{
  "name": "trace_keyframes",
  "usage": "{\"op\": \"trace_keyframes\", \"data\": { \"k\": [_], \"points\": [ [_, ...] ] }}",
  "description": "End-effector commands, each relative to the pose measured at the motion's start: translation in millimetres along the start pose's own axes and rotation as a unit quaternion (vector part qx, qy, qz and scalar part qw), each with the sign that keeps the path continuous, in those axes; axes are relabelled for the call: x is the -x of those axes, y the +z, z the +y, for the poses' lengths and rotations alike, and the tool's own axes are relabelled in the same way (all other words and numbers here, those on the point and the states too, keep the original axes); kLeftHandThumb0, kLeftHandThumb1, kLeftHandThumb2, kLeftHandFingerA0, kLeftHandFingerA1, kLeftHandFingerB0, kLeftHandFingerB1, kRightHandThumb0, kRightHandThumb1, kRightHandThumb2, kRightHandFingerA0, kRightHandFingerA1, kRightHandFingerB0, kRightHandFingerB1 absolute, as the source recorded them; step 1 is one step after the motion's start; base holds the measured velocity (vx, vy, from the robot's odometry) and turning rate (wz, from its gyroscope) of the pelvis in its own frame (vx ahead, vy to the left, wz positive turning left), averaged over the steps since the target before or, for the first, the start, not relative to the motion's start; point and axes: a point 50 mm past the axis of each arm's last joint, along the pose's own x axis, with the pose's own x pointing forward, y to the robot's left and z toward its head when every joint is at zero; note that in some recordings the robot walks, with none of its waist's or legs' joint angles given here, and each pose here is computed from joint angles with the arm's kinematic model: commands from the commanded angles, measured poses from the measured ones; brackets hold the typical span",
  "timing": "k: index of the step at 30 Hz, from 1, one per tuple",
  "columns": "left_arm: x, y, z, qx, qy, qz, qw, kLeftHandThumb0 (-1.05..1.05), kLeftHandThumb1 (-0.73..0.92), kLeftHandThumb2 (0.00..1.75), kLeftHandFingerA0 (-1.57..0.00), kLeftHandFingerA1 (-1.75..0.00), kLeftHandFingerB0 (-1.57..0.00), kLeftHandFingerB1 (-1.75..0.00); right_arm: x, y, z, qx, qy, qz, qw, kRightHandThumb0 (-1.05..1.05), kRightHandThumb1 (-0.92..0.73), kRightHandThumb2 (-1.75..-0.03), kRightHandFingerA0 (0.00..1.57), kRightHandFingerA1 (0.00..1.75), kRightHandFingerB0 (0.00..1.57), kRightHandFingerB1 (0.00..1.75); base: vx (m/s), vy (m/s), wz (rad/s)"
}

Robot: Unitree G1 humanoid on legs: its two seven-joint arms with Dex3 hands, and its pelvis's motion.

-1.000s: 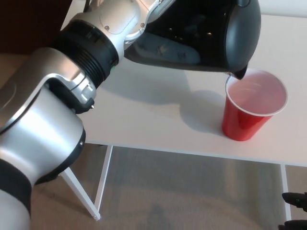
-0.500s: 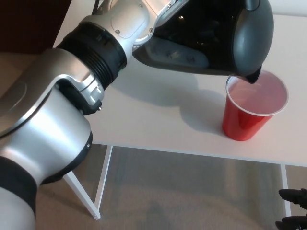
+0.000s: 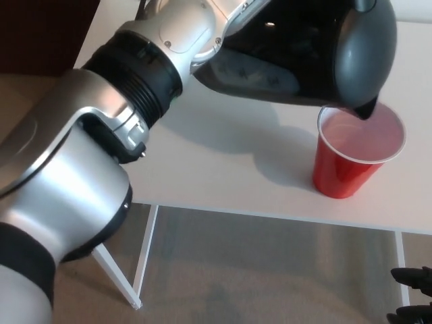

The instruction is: The robot walk towards a table in front and uses its left hand to pick up the pot from the base and pour water to the cup on the right hand side

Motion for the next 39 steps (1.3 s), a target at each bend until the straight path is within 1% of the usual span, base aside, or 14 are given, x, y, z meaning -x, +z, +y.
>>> {"op": "trace_keyframes", "data": {
  "k": [1, 2, 4, 5, 8, 9, 11, 13, 14, 16, 18, 19, 21, 39],
  "points": [
    [-5, -36, 9, 0.236, 0.005, 0.267, 0.934, -0.31, 0.59, 0.6, -0.86, -1.65, -0.85, -0.6, 3, -5, -4, 0.005, -0.01, 0.013, 1.0, -0.3, -0.53, -0.55, 0.53, 0.47, 0.37, 0.39, 0.0, 0.0, 0.0],
    [-4, -39, 10, 0.251, 0.007, 0.289, 0.924, -0.36, 0.53, 0.62, -0.92, -1.61, -0.84, -1.01, 3, -5, -4, 0.005, -0.011, 0.013, 1.0, -0.29, -0.53, -0.55, 0.54, 0.47, 0.37, 0.39, 0.0, 0.0, 0.0],
    [2, -58, 8, 0.336, 0.011, 0.369, 0.867, -0.2, 0.72, 0.62, -0.79, -1.62, -0.78, -1.02, 2, -5, -4, 0.007, -0.01, 0.015, 1.0, -0.3, -0.53, -0.55, 0.52, 0.47, 0.37, 0.39, 0.0, 0.0, 0.0],
    [9, -69, 6, 0.395, 0.01, 0.403, 0.826, -0.16, 0.76, 0.62, -0.77, -1.64, -0.65, -1.36, 2, -6, -3, 0.008, -0.008, 0.017, 1.0, -0.3, -0.53, -0.56, 0.52, 0.46, 0.37, 0.39, 0.0, 0.0, 0.0],
    [16, -78, 4, 0.432, 0.013, 0.423, 0.797, -0.08, 0.7, 0.62, -0.79, -1.51, -0.74, -1.22, 3, -7, -3, 0.011, -0.009, 0.018, 1.0, -0.31, -0.52, -0.55, 0.53, 0.47, 0.38, 0.39, 0.0, 0.0, 0.0],
    [27, -88, 0, 0.476, 0.02, 0.449, 0.756, -0.1, 0.69, 0.73, -0.8, -0.97, -0.8, -1.0, 4, -9, -2, 0.016, -0.005, 0.02, 1.0, -0.32, -0.53, -0.56, 0.55, 0.47, 0.38, 0.39, 0.0, 0.0, 0.0],
    [37, -96, -4, 0.51, 0.03, 0.472, 0.718, -0.1, 0.67, 0.79, -0.82, -0.81, -0.83, -1.04, 5, -10, -1, 0.015, -0.004, 0.021, 1.0, -0.32, -0.53, -0.56, 0.56, 0.47, 0.38, 0.39, 0.0, 0.0, 0.0],
    [56, -113, -11, 0.561, 0.046, 0.535, 0.63, -0.15, 0.69, 0.79, -0.82, -1.38, -0.8, -1.13, 7, -11, 0, 0.01, -0.002, 0.022, 1.0, -0.3, -0.54, -0.56, 0.55, 0.48, 0.38, 0.39, 0.0, 0.0, 0.0],
    [57, -114, -12, 0.567, 0.049, 0.541, 0.619, -0.15, 0.69, 0.79, -0.82, -1.38, -0.8, -1.13, 7, -11, 0, 0.008, -0.003, 0.021, 1.0, -0.3, -0.54, -0.56, 0.55, 0.48, 0.38, 0.39, 0.0, 0.0, 0.0],
    [71, -123, -16, 0.577, 0.055, 0.56, 0.593, -0.13, 0.79, 0.61, -0.67, -1.7, -0.63, -1.15, 6, -13, 1, -0.002, -0.001, 0.022, 1.0, -0.3, -0.53, -0.56, 0.53, 0.48, 0.38, 0.39, 0.0, 0.0, 0.0],
    [83, -128, -20, 0.585, 0.061, 0.568, 0.576, -0.12, 0.77, 0.63, -0.73, -1.74, -0.59, -1.35, 5, -14, 0, 0.0, -0.001, 0.023, 1.0, -0.31, -0.53, -0.55, 0.52, 0.47, 0.37, 0.39, 0.0, 0.0, 0.0],
    [91, -129, -25, 0.597, 0.067, 0.569, 0.561, -0.09, 0.66, 0.83, -0.72, -1.72, -0.66, -1.39, 5, -14, 0, -0.001, -0.002, 0.022, 1.0, -0.31, -0.53, -0.56, 0.53, 0.48, 0.38, 0.39, 0.0, 0.0, 0.0],
    [104, -129, -32, 0.605, 0.068, 0.583, 0.538, -0.06, 0.63, 0.9, -0.76, -1.67, -0.7, -1.3, 6, -15, 0, -0.006, -0.002, 0.023, 1.0, -0.31, -0.53, -0.55, 0.53, 0.48, 0.38, 0.39, 0.0, 0.0, 0.0],
    [183, -80, -84, 0.63, 0.047, 0.659, 0.408, -0.07, 0.74, 0.74, -0.71, -1.73, -0.64, -1.35, 7, -16, 2, -0.015, 0.002, 0.029, 0.999, -0.27, -0.54, -0.56, 0.54, 0.47, 0.37, 0.39, 0.0, 0.0, 0.0]
  ]
}}
